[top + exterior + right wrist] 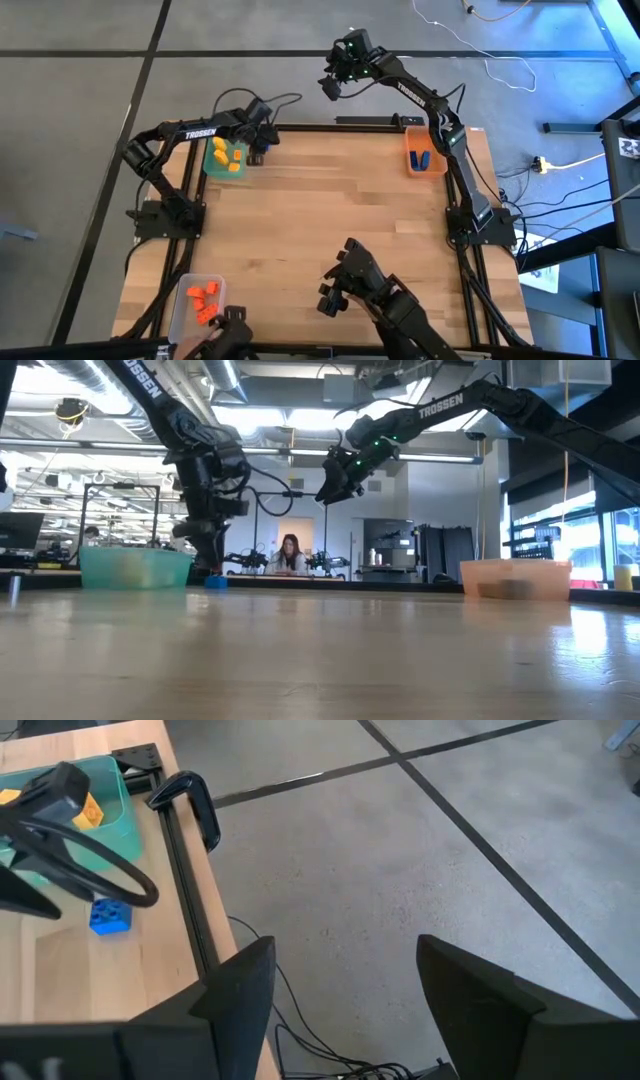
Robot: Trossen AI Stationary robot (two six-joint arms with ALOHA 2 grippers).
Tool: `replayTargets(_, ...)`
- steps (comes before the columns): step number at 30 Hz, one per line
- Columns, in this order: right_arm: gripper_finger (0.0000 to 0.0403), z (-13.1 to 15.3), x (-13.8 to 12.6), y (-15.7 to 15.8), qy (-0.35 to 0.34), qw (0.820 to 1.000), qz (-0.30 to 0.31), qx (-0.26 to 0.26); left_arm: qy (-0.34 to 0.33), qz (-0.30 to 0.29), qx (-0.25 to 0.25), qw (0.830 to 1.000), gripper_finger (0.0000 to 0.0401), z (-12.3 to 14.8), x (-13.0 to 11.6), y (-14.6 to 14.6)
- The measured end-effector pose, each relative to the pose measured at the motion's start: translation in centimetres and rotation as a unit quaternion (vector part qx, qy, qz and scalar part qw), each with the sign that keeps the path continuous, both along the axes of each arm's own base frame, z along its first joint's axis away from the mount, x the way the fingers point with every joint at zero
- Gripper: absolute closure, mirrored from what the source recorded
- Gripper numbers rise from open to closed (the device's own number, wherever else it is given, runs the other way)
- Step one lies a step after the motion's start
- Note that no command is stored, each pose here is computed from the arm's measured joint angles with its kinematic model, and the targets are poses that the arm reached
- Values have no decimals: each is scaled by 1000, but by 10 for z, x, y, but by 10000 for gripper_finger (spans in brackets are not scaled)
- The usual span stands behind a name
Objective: Sort & place blocks by color
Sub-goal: Put the blue game piece into the orange bin
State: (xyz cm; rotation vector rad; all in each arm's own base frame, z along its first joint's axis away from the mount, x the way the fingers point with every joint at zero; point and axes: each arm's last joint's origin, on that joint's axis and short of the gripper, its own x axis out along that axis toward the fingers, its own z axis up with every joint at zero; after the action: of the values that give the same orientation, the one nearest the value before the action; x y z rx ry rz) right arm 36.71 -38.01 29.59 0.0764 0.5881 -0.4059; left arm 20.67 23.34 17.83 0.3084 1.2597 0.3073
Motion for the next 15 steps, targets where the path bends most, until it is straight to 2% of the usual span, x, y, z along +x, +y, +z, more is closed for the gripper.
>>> replayTargets(3, 159, 0, 0, 0, 0, 1000, 0, 0, 3, -5, 17, 1000, 252, 1, 1, 2)
replayTargets(6, 159, 0, 0, 0, 4, 1000, 6, -9, -1, -6, 12, 1000, 252, 1, 2, 1)
replayTargets(12, 159, 0, 0, 0, 9, 1000, 14, -19, -1, 48, 22, 999, 252, 1, 10, -6)
replayTargets(15, 159, 0, 0, 0, 9, 1000, 13, -19, 8, 30, 30, 999, 252, 1, 15, -11)
